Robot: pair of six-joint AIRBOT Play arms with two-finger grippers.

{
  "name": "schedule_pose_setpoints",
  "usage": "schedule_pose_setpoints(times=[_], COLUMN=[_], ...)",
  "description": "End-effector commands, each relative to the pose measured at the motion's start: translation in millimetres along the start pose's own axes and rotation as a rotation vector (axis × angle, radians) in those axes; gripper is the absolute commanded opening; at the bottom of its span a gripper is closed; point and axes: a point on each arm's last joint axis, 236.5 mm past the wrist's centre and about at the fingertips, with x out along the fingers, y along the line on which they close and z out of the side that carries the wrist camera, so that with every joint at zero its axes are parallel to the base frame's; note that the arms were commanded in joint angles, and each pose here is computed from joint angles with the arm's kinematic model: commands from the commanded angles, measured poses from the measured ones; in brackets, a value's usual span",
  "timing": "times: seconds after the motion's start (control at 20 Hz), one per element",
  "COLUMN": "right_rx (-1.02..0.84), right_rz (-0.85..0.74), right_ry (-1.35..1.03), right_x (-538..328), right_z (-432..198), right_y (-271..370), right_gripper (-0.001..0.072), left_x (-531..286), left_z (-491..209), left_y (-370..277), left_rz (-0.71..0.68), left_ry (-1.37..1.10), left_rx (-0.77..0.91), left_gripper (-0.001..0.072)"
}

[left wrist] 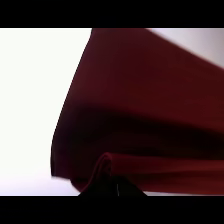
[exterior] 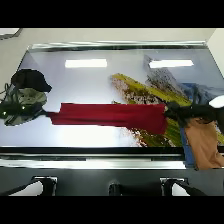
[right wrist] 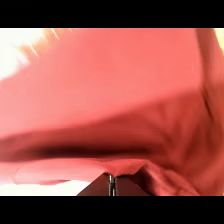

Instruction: Fold the shirts.

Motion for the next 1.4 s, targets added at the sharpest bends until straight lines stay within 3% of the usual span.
schedule_pose_setpoints(times=[0.0,0.45,0.5,0.55,0.6,0.65,0.85,1.35], right_rx=[0.077,0.131,0.114,0.079,0.03,-0.018,-0.026,0.186], right_rz=[0.111,0.052,0.04,0.038,0.036,0.015,-0.217,0.105], right_ry=[-0.073,0.001,-0.007,-0.002,0.011,0.023,0.169,0.31], right_x=[22,100,95,87,74,60,27,97], right_z=[59,57,60,61,61,61,35,18], right_y=[20,-11,-14,-14,-15,-21,-103,-68], right_gripper=[0.0043,0.0045,0.0059,0.019,0.0438,0.0694,0.0711,0.0708], left_x=[30,98,98,94,88,79,39,-5], left_z=[43,40,38,35,31,26,32,37], left_y=[-18,4,9,14,22,33,51,-14], left_rz=[-0.022,-0.016,-0.005,0.013,0.034,0.063,0.105,0.093], left_ry=[0.01,0.181,0.193,0.208,0.232,0.261,0.237,0.12], left_rx=[-0.01,-0.077,-0.076,-0.072,-0.069,-0.066,-0.076,0.076], left_gripper=[0.0026,0.0046,0.0199,0.0414,0.0625,0.066,0.0658,0.0657])
